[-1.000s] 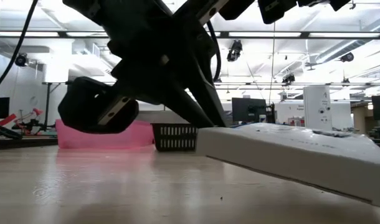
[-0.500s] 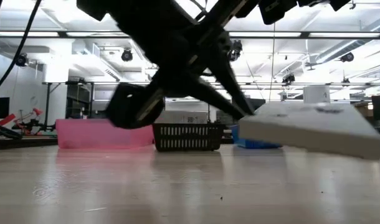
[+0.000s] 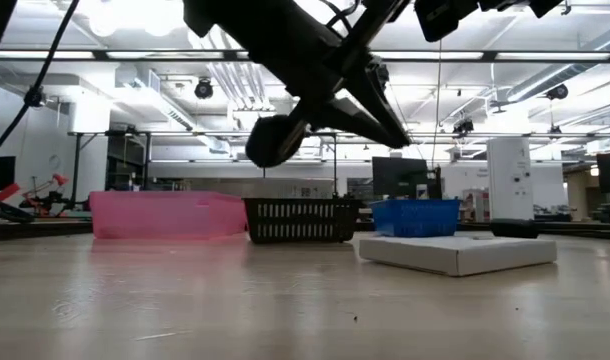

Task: Pick and place items into bin
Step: Put the white card reader box into the black bin

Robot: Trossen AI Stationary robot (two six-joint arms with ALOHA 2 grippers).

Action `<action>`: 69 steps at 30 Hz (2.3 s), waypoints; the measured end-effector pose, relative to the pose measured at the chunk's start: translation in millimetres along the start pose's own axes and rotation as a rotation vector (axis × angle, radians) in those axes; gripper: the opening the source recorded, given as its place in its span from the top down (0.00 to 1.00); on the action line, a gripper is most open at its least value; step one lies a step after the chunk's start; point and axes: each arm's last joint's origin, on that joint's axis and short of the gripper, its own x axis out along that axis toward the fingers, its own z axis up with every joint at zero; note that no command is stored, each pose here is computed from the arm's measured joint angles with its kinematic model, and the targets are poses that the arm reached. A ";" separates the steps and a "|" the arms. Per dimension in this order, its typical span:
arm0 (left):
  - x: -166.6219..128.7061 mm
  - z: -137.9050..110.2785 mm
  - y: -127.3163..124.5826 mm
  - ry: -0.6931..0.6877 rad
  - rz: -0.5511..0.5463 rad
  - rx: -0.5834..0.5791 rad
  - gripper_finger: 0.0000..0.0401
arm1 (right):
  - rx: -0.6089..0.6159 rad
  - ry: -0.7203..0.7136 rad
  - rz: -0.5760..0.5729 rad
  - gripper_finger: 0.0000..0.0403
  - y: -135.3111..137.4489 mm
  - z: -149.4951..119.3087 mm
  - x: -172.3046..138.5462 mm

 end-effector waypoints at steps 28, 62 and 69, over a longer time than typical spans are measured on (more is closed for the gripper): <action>-14.2 30.3 16.5 0.172 0.040 0.283 0.44 | 0.045 0.004 0.002 0.83 0.5 -0.3 -0.5; 25.0 21.3 21.0 0.229 -0.012 0.327 0.43 | 0.030 0.009 0.002 0.83 0.5 -0.9 -0.4; 29.6 26.9 -11.7 0.172 -0.106 0.502 0.43 | 0.026 0.009 0.002 0.83 0.5 -1.0 -0.4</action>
